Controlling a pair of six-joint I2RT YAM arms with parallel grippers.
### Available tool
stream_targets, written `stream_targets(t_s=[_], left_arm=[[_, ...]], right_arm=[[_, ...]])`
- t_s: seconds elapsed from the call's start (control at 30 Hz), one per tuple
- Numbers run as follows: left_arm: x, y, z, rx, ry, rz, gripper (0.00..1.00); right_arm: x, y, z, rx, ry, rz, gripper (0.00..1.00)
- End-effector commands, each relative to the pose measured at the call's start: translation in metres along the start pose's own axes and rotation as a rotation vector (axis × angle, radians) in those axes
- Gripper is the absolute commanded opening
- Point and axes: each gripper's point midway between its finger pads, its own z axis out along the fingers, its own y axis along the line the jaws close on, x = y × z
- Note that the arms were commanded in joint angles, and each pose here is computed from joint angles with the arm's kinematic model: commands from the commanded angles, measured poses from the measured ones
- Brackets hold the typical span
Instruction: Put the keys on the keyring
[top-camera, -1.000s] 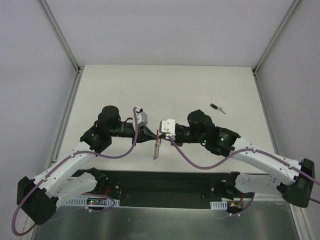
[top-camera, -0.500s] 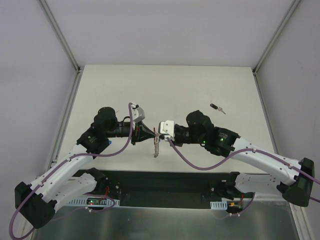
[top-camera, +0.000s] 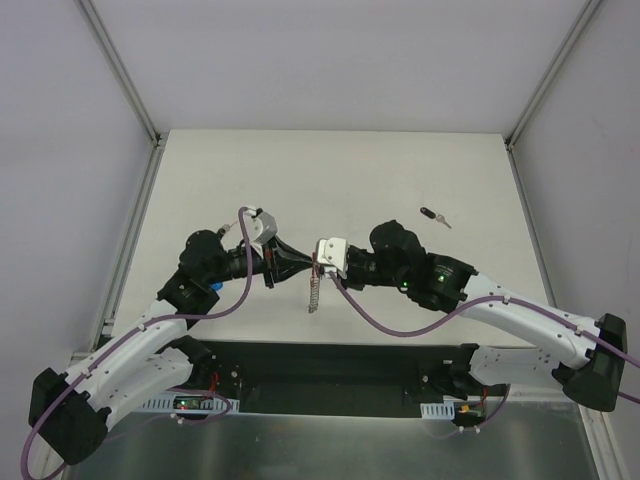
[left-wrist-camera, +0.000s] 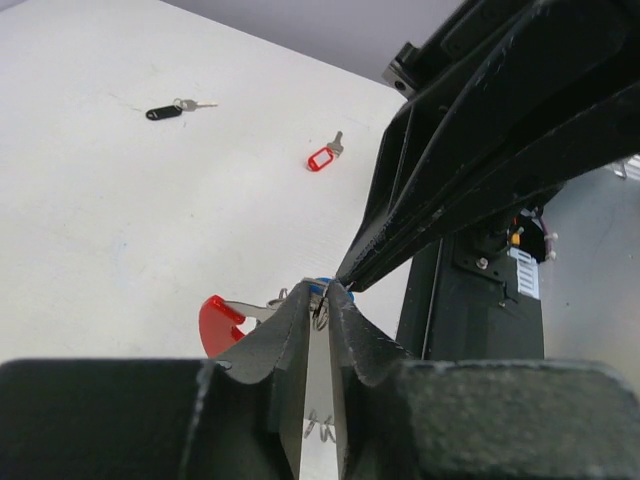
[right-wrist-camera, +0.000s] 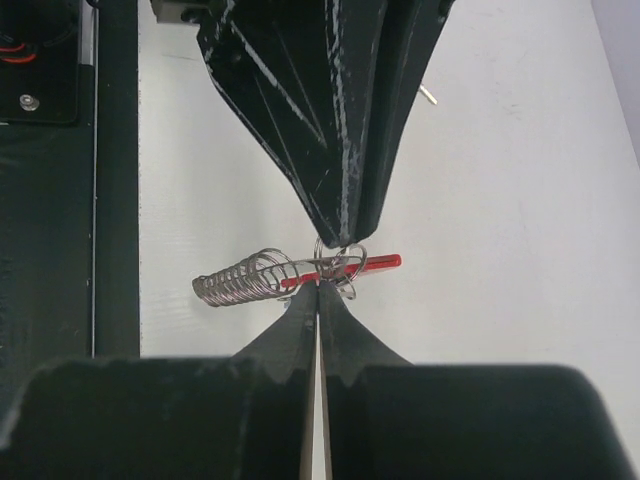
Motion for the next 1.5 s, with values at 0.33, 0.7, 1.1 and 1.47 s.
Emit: stream_targets(t_s=[0.33,0.7,1.1,1.47], left_arm=[[-0.017,-0.002,-0.009,-0.024,-0.161,0.135,0.41],[-0.008,-0.019,0.011,0.227,-0.050,0.295,0.54],[0.007,-0.036,0.025,0.410,0.073,0.292,0.42],[0.018,-0.023,0.036,0.364,0.133,0.309,0.22]], right_arm=[[-0.014,-0.005,-0.025,-0.012,0.061,-0.064,0.01],[-0.018,0.004,-0.032,-0.080,0.076,-0.070,0.02],[-0.019,0.005,-0.032,-0.080,0.068,-0.072,0.01],[-0.020,0.007,-0.034,-0.082,0.056,-0.075,0.01]])
